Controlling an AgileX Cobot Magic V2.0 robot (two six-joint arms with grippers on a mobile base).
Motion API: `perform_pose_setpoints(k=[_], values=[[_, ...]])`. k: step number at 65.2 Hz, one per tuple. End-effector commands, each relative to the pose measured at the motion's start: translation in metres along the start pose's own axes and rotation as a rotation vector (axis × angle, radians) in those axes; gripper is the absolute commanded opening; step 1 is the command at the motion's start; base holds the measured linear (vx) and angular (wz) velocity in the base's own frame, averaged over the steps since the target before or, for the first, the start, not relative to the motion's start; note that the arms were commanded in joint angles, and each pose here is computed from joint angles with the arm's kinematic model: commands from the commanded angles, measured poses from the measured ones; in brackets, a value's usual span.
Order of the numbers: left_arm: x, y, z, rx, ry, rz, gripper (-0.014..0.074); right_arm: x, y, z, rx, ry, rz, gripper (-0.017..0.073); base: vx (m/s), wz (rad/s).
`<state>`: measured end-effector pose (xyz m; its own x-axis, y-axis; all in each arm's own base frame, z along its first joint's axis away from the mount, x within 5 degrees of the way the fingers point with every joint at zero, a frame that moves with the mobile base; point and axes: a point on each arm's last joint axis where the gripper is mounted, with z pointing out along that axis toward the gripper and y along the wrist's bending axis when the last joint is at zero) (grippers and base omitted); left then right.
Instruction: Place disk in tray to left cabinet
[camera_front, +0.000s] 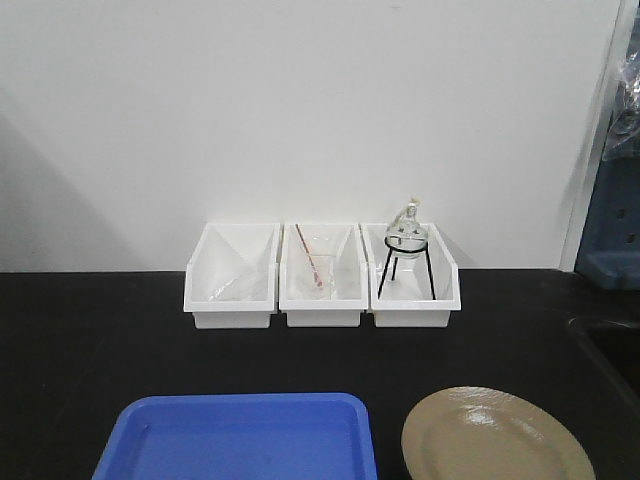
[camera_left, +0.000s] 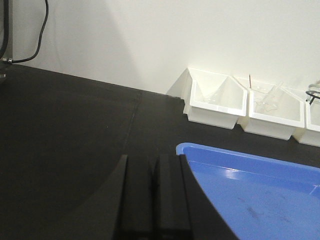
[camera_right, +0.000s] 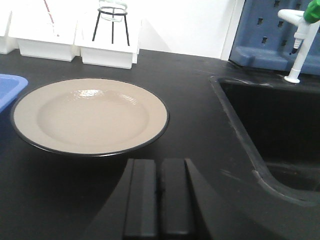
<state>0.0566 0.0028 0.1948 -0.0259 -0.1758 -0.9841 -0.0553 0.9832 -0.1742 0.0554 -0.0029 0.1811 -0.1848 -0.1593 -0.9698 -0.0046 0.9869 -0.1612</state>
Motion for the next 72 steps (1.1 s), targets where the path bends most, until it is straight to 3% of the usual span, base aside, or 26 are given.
perform_pose_setpoints(k=[1,6,11,13,23,27,36,47,72], values=[[-0.001,0.000,0.001,0.008,-0.058,-0.004,-0.0006,-0.001,0.000,0.001,0.008,-0.069,-0.041,-0.0008,0.00,0.00],[-0.001,0.000,0.001,0.008,-0.058,-0.004,-0.0006,-0.001,0.000,0.001,0.011,-0.072,-0.075,-0.0008,0.00,0.00],[-0.001,0.000,0.001,0.008,-0.058,-0.004,-0.0006,-0.003,0.000,0.001,0.010,-0.095,-0.073,-0.0008,0.00,0.00],[-0.001,0.000,0.001,0.008,-0.058,-0.004,-0.0006,-0.004,0.001,0.001,0.008,-0.107,-0.052,-0.0008,0.00,0.00],[-0.002,0.000,0.001,0.009,-0.065,-0.004,-0.0006,-0.014,0.001,-0.001,-0.022,-0.223,0.196,-0.0008,0.00,0.00],[-0.002,0.000,0.001,0.009,-0.066,-0.004,-0.0006,-0.017,0.001,-0.002,-0.025,-0.252,0.235,-0.0008,0.00,0.00],[-0.005,-0.001,0.001,0.015,-0.102,-0.005,-0.0006,-0.019,0.000,-0.002,-0.024,-0.271,0.234,-0.0008,0.00,0.00],[-0.020,-0.003,-0.002,0.043,-0.267,-0.005,-0.0006,-0.024,0.000,-0.004,-0.022,-0.325,0.235,-0.0008,0.00,0.00],[-0.081,-0.014,-0.021,0.082,-0.491,0.009,-0.0006,-0.058,-0.007,-0.021,-0.008,-0.644,0.241,-0.0008,0.00,0.00]])
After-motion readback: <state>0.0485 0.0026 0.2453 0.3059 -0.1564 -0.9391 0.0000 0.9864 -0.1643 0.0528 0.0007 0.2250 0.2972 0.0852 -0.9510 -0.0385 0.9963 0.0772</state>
